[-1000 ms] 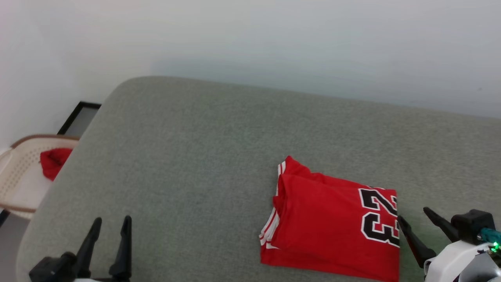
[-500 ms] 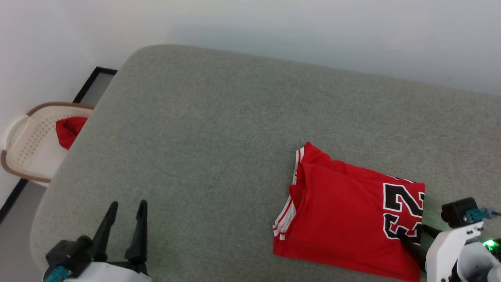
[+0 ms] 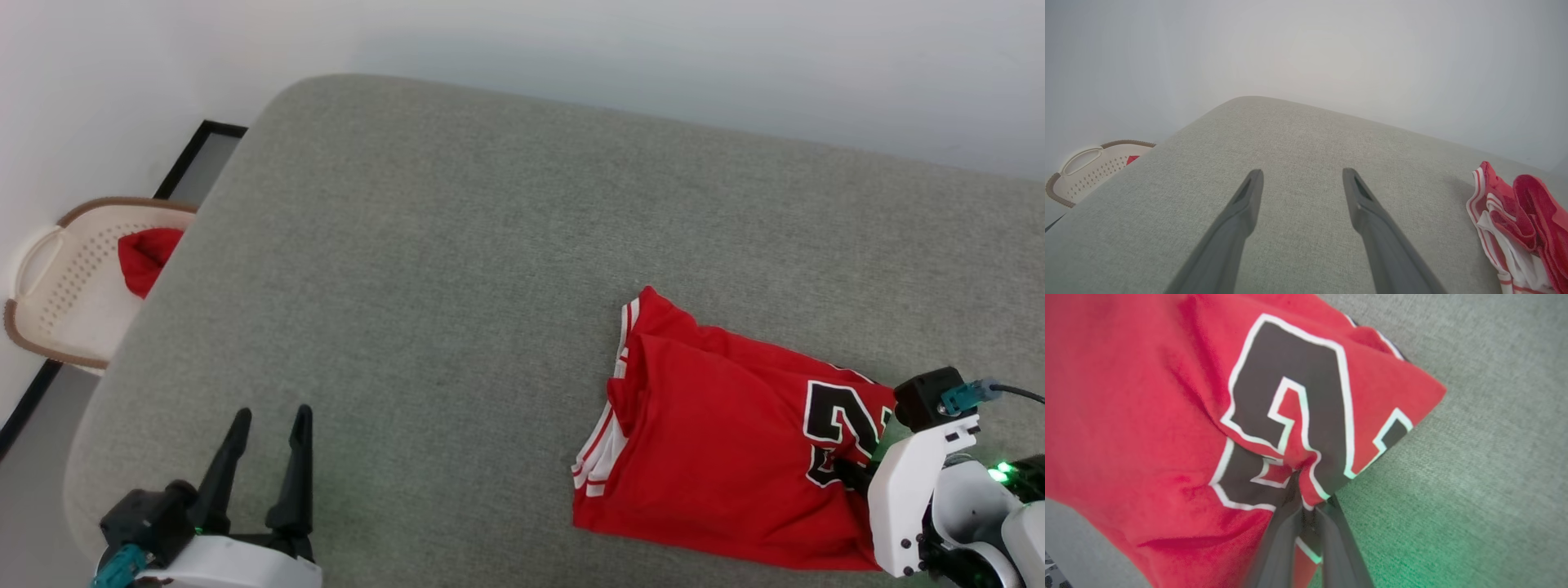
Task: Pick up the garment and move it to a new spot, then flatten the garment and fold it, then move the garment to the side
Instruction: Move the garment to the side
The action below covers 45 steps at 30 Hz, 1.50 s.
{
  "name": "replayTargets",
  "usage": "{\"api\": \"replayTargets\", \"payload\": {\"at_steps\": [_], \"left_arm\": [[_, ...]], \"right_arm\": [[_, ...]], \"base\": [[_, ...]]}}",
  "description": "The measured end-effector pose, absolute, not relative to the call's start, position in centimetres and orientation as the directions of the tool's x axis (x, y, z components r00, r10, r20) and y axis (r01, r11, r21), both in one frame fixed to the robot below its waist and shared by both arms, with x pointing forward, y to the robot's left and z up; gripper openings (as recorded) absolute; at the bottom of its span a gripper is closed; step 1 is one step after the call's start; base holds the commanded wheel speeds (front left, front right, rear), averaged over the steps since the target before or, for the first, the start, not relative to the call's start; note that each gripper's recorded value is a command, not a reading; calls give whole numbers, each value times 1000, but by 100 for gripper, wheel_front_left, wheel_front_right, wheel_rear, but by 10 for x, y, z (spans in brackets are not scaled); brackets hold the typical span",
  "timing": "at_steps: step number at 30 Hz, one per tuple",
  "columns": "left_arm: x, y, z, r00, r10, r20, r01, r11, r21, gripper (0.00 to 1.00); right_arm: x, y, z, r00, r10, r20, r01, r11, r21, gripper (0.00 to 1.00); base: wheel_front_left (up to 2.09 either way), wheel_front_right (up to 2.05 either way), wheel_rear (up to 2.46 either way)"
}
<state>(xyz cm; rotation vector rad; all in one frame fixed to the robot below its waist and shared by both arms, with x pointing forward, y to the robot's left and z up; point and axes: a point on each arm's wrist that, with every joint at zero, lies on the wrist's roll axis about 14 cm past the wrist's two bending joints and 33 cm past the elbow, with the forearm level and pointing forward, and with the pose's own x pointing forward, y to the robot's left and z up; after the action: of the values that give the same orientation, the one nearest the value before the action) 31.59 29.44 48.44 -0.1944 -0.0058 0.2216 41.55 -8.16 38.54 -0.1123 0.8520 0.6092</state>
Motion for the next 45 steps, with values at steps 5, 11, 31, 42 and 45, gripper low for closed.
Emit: {"api": "replayTargets", "payload": {"at_steps": [5, 11, 31, 42, 45], "left_arm": [[320, 293, 487, 978, 209, -6, -206, 959, -194, 100], [330, 285, 491, 984, 176, 10, -171, 967, -191, 100], [398, 216, 511, 993, -68, 92, 84, 980, -181, 100], [447, 163, 514, 964, -237, 120, 255, 953, -165, 100], [459, 149, 512, 952, -281, 124, 299, 941, -162, 100]], "right_arm": [[420, -83, 397, 514, 462, -723, -559, 820, 127, 0], [440, -94, 428, 584, 449, -676, -562, 825, 63, 0], [473, -204, 490, 736, 243, -632, -425, 892, -152, 0], [481, -271, 508, 805, 109, -584, -308, 917, -254, 0], [480, -293, 508, 811, 60, -582, -275, 917, -289, 0]], "base": [[0, 0, 0], [0, 0, 0], [0, 0, 0], [0, 0, 0], [0, 0, 0]]}}
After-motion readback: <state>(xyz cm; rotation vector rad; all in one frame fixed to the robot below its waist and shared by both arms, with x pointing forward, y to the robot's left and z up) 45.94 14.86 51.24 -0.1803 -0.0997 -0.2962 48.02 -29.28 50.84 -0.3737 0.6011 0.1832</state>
